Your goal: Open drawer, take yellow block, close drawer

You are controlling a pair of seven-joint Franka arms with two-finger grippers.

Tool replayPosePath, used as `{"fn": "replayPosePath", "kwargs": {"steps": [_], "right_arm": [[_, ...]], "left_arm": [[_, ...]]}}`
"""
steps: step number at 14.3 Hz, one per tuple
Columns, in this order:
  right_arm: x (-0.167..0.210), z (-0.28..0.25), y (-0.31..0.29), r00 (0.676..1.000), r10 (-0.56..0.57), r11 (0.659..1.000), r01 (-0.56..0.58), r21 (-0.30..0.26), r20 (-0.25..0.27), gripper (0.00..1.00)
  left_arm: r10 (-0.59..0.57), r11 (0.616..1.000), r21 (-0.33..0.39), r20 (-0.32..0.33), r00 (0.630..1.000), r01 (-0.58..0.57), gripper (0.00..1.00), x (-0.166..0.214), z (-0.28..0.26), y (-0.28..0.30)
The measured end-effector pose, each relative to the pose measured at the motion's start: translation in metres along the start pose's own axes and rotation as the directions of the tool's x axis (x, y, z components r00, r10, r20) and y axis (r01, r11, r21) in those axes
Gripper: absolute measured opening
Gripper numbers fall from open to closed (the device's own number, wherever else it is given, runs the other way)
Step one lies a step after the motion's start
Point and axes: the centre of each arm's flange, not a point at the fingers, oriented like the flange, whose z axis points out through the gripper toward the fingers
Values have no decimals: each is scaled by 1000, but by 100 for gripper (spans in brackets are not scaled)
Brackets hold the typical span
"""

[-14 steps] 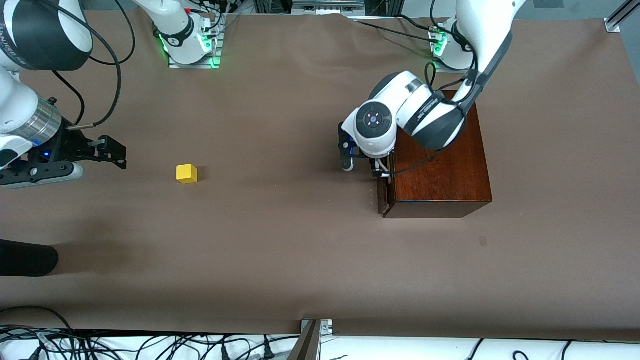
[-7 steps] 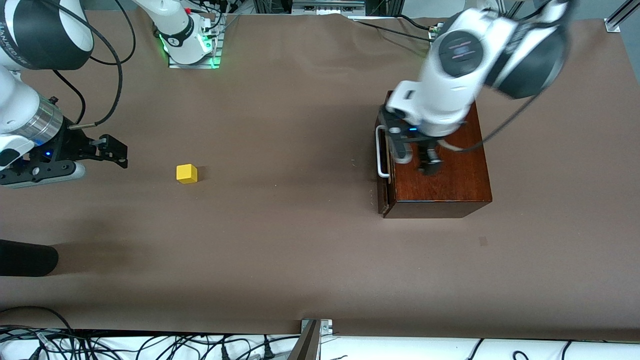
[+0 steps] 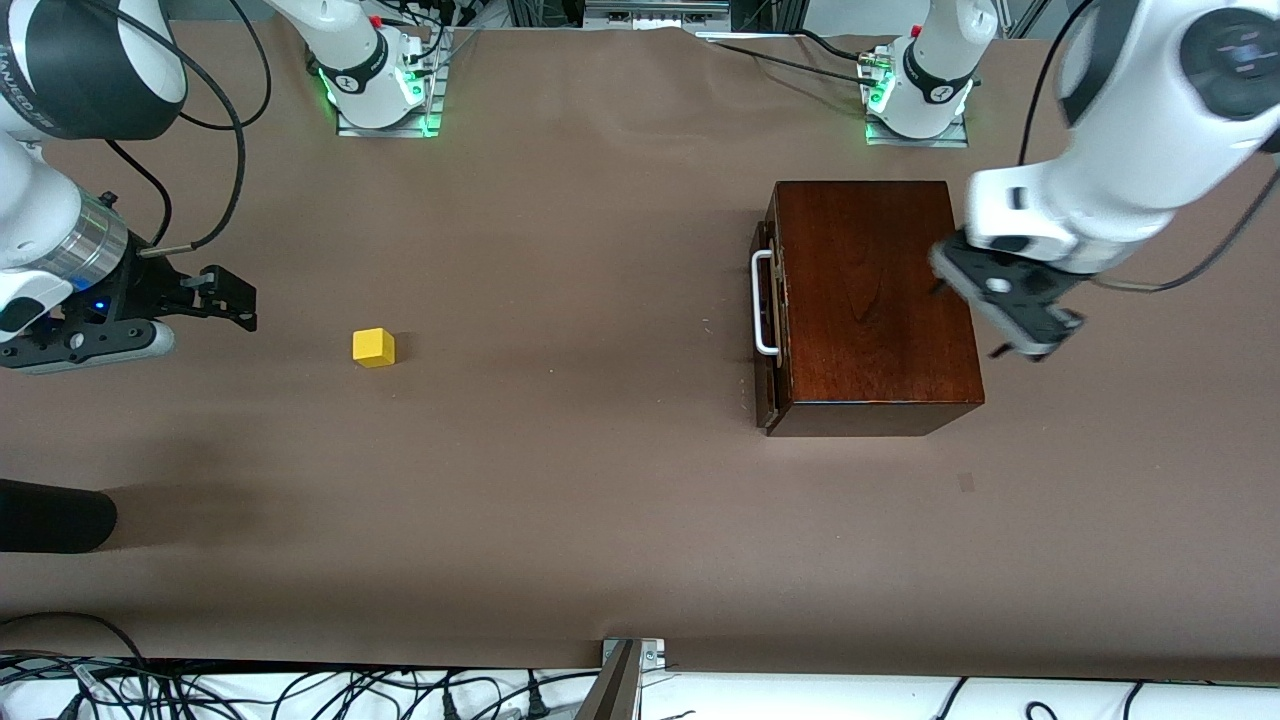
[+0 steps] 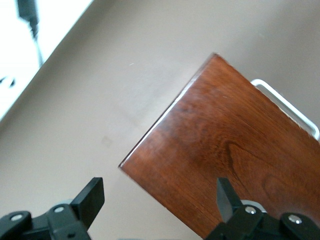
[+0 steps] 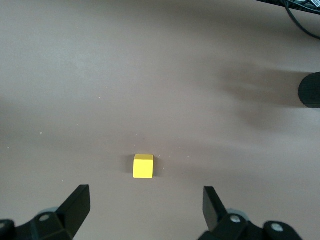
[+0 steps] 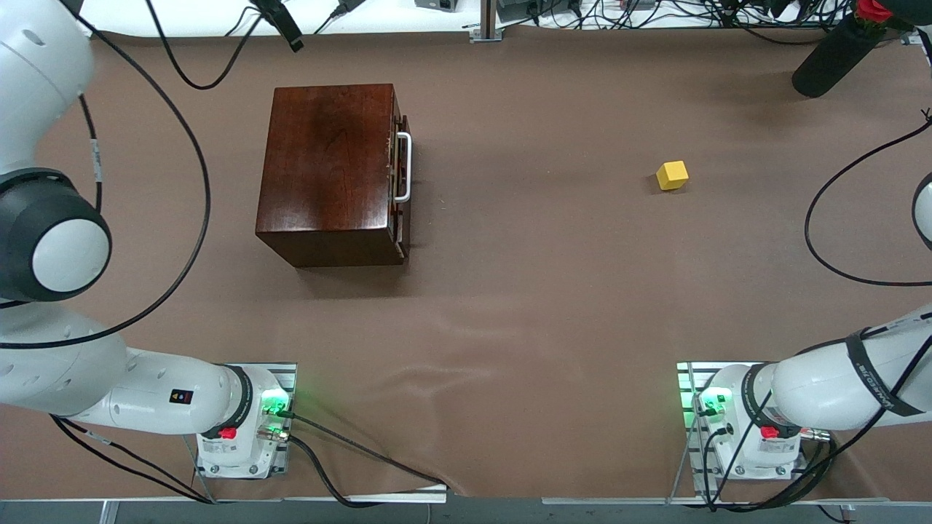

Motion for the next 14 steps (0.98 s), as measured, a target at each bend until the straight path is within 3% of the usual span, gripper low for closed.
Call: {"fn": "replayPosePath", "kwargs": {"steps": [3, 5, 7, 10, 14], "right_arm": [[-1, 1, -1, 1000, 2, 1000, -2, 11, 7, 100], [-1, 1, -1, 1000, 2, 1000, -2, 11, 8, 100], [-1, 1, -1, 1000, 2, 1000, -2, 11, 9, 100], [-1, 1, -1, 1000, 2, 1000, -2, 12, 9, 100], [-1, 1, -1, 1000, 2, 1000, -2, 12, 11, 100]], "left_arm": [[-304, 953, 8, -3, 953, 304, 100, -17, -9, -9], [-413, 911, 10, 35, 910, 413, 100, -41, -6, -22], [-506, 859, -33, 99, 857, 511, 100, -74, -1, -43], [-581, 802, -72, 132, 803, 593, 100, -107, 1, -72], [-583, 801, -59, 145, 799, 595, 100, -109, -6, -67]]}}
